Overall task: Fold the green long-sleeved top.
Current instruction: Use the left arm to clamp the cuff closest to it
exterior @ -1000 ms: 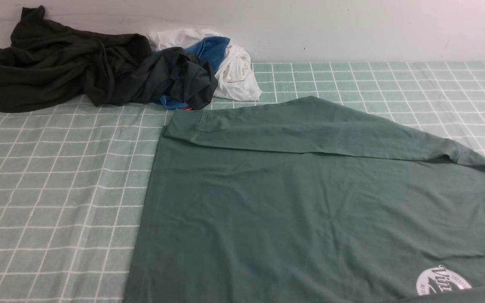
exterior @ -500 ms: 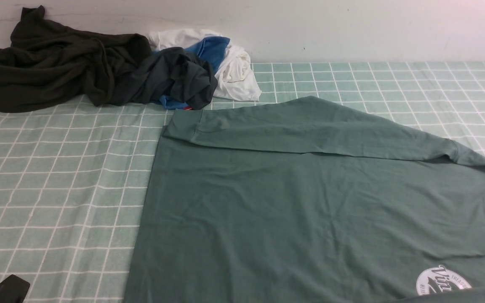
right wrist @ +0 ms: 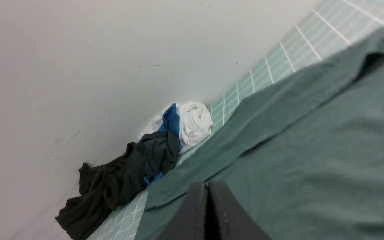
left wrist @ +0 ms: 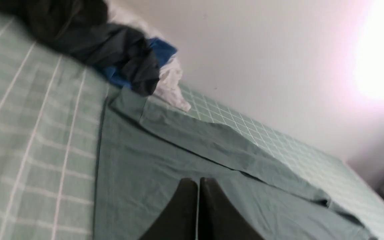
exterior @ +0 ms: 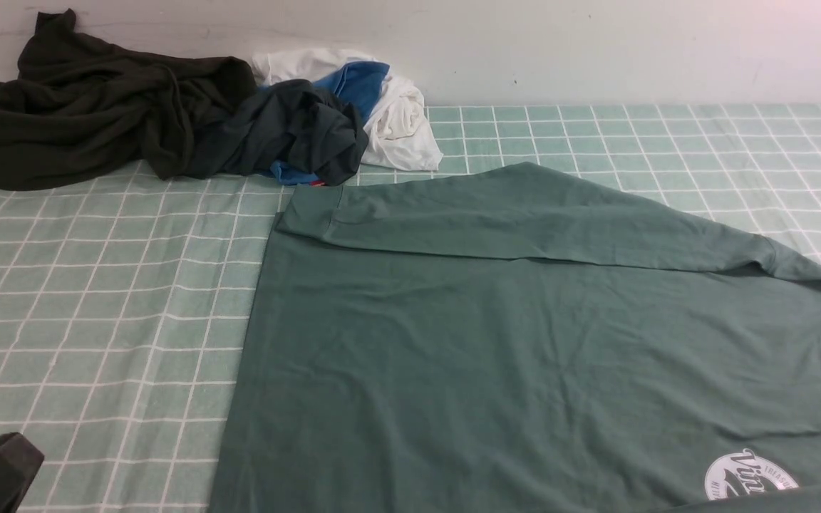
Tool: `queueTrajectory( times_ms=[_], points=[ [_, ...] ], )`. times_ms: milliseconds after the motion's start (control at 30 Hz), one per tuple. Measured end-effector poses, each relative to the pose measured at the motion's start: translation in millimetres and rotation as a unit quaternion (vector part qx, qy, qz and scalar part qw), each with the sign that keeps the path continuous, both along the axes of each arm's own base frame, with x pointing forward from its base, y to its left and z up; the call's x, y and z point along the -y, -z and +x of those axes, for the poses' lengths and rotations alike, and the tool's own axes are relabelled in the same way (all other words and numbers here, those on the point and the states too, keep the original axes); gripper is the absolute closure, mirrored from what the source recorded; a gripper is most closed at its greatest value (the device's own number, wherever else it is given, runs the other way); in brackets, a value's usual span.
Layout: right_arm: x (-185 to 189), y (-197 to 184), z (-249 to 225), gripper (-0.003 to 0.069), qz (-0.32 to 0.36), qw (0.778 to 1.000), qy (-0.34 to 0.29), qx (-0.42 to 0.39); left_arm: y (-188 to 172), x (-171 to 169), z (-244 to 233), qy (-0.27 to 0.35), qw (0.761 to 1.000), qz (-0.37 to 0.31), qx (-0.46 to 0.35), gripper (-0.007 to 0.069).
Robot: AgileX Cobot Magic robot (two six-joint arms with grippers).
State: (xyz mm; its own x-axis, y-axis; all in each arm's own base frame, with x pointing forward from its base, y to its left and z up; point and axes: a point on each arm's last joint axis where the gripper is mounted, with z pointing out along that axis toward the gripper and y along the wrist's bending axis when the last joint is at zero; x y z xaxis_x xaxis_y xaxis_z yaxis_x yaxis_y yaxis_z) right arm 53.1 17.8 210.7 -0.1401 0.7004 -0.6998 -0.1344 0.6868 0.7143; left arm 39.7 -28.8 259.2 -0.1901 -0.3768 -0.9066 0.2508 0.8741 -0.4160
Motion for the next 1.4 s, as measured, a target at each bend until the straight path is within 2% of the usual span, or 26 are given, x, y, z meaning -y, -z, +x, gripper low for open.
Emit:
queueTrajectory(
  times_ms=[100,200,233,267,300,400,467,533,567,633,667,733,800,867,967,1067,1167,1333,1400],
  points=[
    [0,-34,2,0.0673,-0.091,0.996,-0.001,0.025,-24,2,7,0.026,0.993,0.105,-0.041,0.0628],
    [-4,-71,16,0.0673,-0.206,0.978,-0.028,0.01,-44,-2,28,0.05,0.969,0.203,-0.131,0.0628],
    [-6,-86,24,0.0673,-0.254,0.966,-0.051,-0.009,-53,-5,36,0.056,0.956,0.241,-0.16,0.0628],
    [-6,-89,24,0.0673,-0.261,0.964,-0.054,-0.006,-51,-6,38,0.058,0.952,0.246,-0.171,0.0628],
    [-9,-103,38,0.0673,-0.308,0.946,-0.091,-0.043,-60,-8,48,0.065,0.937,0.278,-0.199,0.0628],
    [-15,-120,59,0.0673,-0.359,0.911,-0.166,-0.113,-66,-10,74,0.1,0.894,0.342,-0.27,0.0627],
    [-23,-125,76,0.0673,-0.366,0.881,-0.239,-0.181,-59,0,92,0.161,0.855,0.381,-0.315,0.0614],
    [-27,-124,81,0.0673,-0.364,0.868,-0.267,-0.206,-55,6,96,0.183,0.842,0.389,-0.326,0.0607],
    [-34,-115,86,0.0673,-0.364,0.841,-0.314,-0.248,-44,21,104,0.234,0.812,0.406,-0.347,0.0585],
    [-41,-102,87,0.0673,-0.371,0.8,-0.365,-0.299,-33,37,110,0.28,0.782,0.422,-0.363,0.0554],
    [-42,-101,87,0.0673,-0.372,0.796,-0.369,-0.304,-31,39,111,0.284,0.779,0.424,-0.365,0.0551],
    [-49,-87,88,0.0673,-0.4,0.748,-0.401,-0.346,-12,62,120,0.333,0.737,0.444,-0.385,0.0491],
    [-52,-84,88,0.0673,-0.422,0.731,-0.402,-0.356,3,75,129,0.352,0.716,0.453,-0.398,0.0442],
    [-52,-83,87,0.0673,-0.433,0.724,-0.4,-0.359,13,83,136,0.358,0.707,0.457,-0.404,0.0414],
    [-51,-82,87,0.0673,-0.448,0.716,-0.392,-0.364,49,100,159,0.362,0.692,0.46,-0.421,0.0325],
    [-51,-82,87,0.0673,-0.449,0.716,-0.391,-0.365,69,106,170,0.362,0.686,0.462,-0.431,0.0302],
    [-50,-82,88,0.0673,-0.451,0.716,-0.389,-0.364,90,111,179,0.362,0.679,0.463,-0.44,0.03],
    [-51,-83,90,0.0673,-0.452,0.725,-0.382,-0.353,106,114,182,0.366,0.668,0.456,-0.46,0.0305],
    [-51,-83,92,0.0673,-0.452,0.73,-0.377,-0.346,105,117,183,0.378,0.666,0.452,-0.458,0.0362]
  ],
)
